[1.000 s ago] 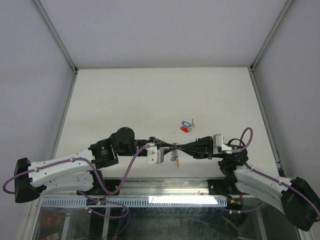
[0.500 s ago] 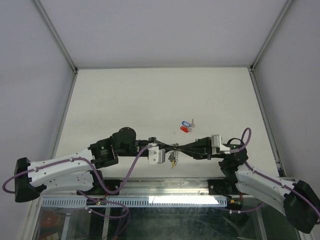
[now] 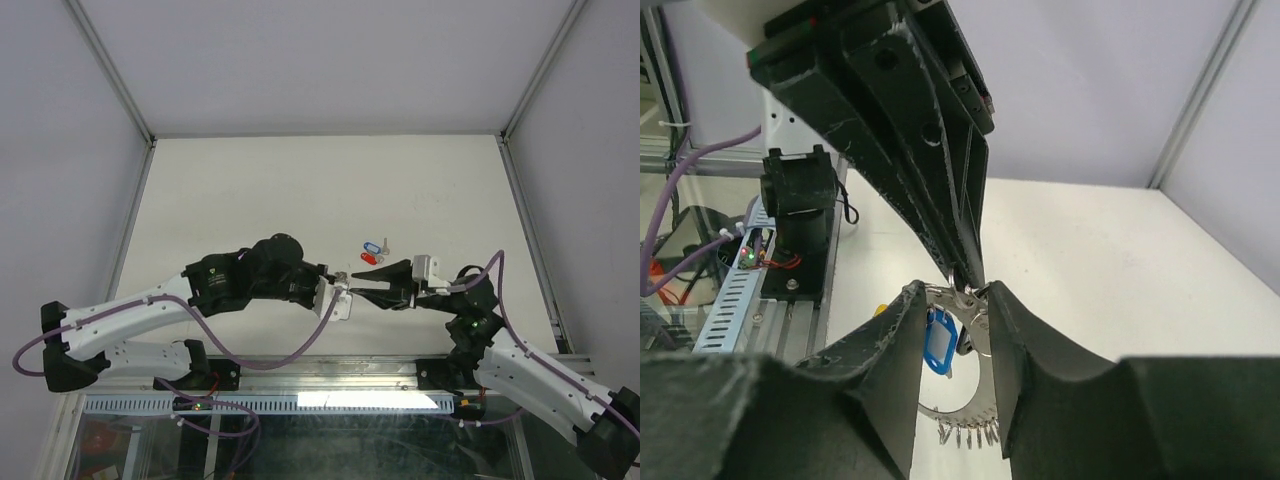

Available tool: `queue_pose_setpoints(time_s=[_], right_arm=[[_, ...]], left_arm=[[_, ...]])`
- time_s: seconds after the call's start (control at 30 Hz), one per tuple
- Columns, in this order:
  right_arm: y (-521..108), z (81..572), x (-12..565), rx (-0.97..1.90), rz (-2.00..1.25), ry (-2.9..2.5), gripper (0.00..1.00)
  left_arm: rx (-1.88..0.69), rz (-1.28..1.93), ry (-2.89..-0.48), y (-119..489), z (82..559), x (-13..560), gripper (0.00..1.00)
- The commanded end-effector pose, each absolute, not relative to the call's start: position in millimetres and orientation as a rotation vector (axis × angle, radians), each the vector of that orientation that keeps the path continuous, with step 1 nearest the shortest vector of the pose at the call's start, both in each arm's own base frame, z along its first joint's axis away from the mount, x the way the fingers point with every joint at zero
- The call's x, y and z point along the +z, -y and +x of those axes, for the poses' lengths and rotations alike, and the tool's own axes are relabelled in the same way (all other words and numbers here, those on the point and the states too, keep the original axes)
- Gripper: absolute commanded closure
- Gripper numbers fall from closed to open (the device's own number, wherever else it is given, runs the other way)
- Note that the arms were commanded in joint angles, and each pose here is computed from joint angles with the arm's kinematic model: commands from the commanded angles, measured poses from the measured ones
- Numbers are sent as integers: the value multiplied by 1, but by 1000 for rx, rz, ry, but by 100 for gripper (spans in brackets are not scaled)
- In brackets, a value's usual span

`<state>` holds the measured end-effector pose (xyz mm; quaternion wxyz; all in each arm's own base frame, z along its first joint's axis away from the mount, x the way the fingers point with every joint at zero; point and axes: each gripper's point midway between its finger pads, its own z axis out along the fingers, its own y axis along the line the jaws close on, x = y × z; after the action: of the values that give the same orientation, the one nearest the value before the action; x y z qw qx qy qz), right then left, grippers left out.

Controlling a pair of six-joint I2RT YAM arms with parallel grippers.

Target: Put the keys on the keyring

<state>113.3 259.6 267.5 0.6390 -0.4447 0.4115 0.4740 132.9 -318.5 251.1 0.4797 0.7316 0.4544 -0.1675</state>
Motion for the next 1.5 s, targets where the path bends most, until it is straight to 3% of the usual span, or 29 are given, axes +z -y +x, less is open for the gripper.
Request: queue_pose_setpoints(time_s=[0.0,0.73,0.83,0.93,1.07,1.2,1.47], right_arm=[[-262,128,260,1033,-1031,-1076,66],[-267,164,213,1039,-814,-1218,64],[-266,164,214,1052,-784,-1207,64],[-266,160,216,1077,-778,-1179,64],[-267,157,218,1092,-786,-1166,64],[-268,150,226,1124,-798,-1113,64],[-277,145,244,1157,-839,-1031,63]], left_arm=[[-236,1958,-1148,304,147,247,100],[466,2329,-1366,260,200,236,100],[440,2298,-1367,260,200,242,100],[79,2280,-1255,300,169,258,100],[338,2295,-1317,274,188,237,100],[91,2285,-1267,298,166,248,100],[62,2263,-1259,300,164,240,100]])
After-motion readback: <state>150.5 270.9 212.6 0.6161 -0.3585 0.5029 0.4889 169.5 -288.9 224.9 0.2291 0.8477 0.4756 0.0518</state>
